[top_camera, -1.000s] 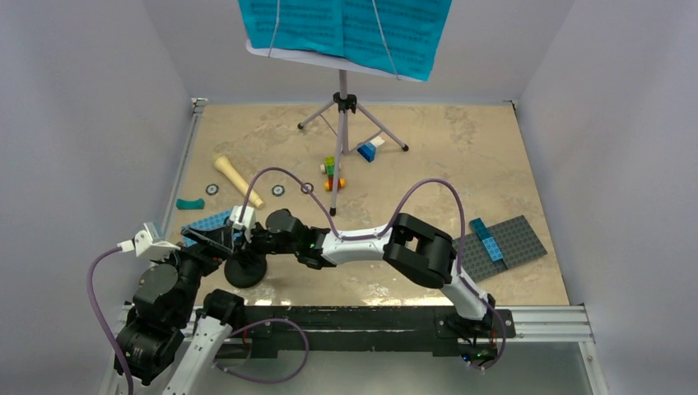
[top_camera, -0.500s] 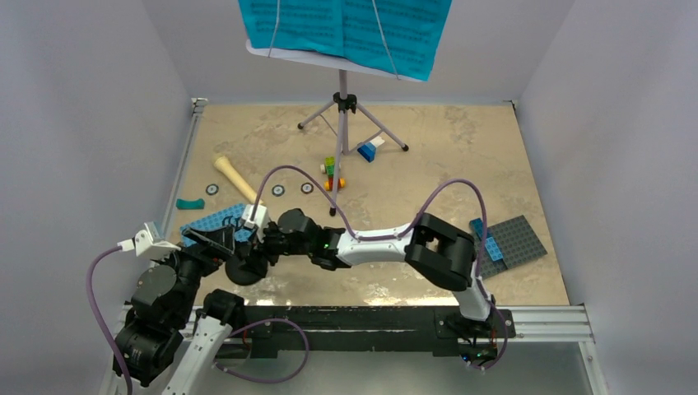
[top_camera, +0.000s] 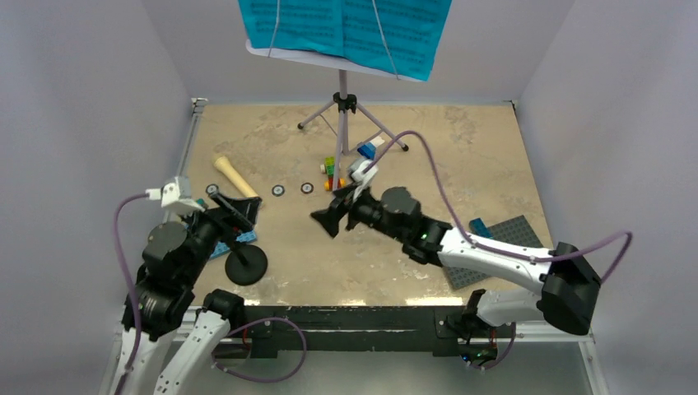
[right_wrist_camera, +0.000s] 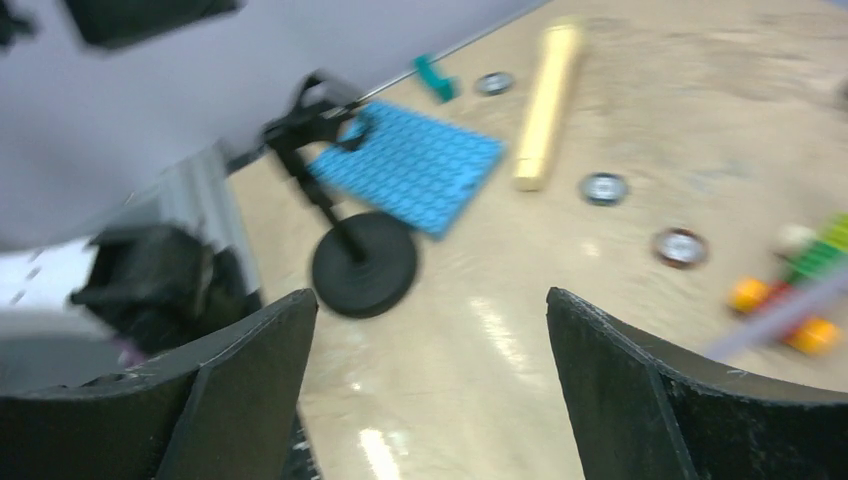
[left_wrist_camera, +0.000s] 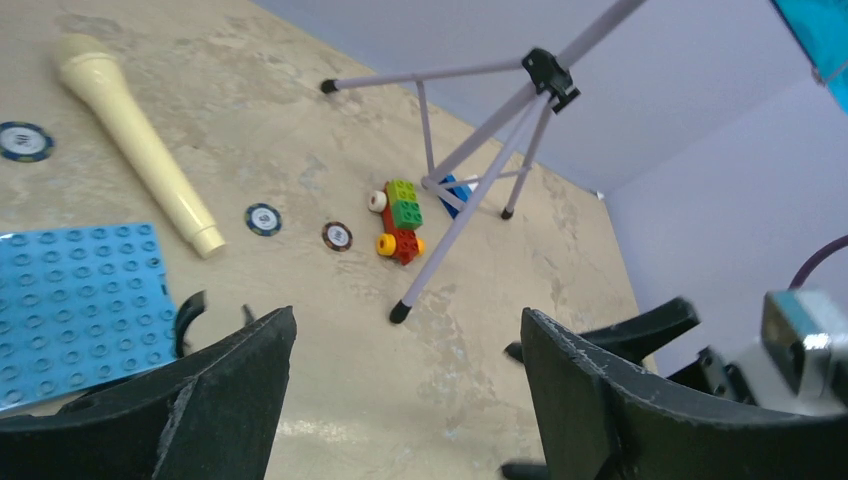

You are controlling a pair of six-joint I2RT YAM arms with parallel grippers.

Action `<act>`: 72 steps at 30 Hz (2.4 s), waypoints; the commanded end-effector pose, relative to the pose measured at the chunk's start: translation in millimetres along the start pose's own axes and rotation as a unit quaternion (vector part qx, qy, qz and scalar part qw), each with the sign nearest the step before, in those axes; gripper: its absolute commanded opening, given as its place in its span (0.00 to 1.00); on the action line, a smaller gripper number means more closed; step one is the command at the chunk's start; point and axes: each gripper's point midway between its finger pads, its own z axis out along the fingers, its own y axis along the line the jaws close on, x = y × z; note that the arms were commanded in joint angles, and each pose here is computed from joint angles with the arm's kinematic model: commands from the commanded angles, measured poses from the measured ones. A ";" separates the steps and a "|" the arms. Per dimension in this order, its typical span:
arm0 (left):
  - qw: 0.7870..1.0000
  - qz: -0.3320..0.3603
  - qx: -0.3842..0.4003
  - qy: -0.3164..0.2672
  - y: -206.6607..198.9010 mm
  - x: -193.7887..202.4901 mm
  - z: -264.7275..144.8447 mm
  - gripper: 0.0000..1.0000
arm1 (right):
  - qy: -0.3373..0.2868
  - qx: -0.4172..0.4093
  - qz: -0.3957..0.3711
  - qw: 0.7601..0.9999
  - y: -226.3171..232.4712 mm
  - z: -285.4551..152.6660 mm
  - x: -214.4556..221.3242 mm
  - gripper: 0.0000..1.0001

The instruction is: Pack up the instrument practice props

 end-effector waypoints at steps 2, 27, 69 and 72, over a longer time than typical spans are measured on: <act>0.993 0.001 0.090 0.074 -42.8 21.8 37.7 0.84 | -0.045 0.137 0.091 0.985 -100.2 -33.5 -16.6 0.87; 0.984 0.004 0.110 0.140 -48.9 53.4 70.8 0.84 | -0.045 0.275 0.124 0.952 -251.5 81.5 -52.5 0.54; 0.977 -0.033 0.093 0.187 -32.4 93.9 95.2 0.84 | 0.078 0.290 0.168 0.939 -200.7 12.7 4.5 0.00; 0.977 -0.034 0.091 0.190 -31.3 96.0 95.9 0.84 | 0.081 0.289 0.186 0.936 -191.3 9.1 11.8 0.00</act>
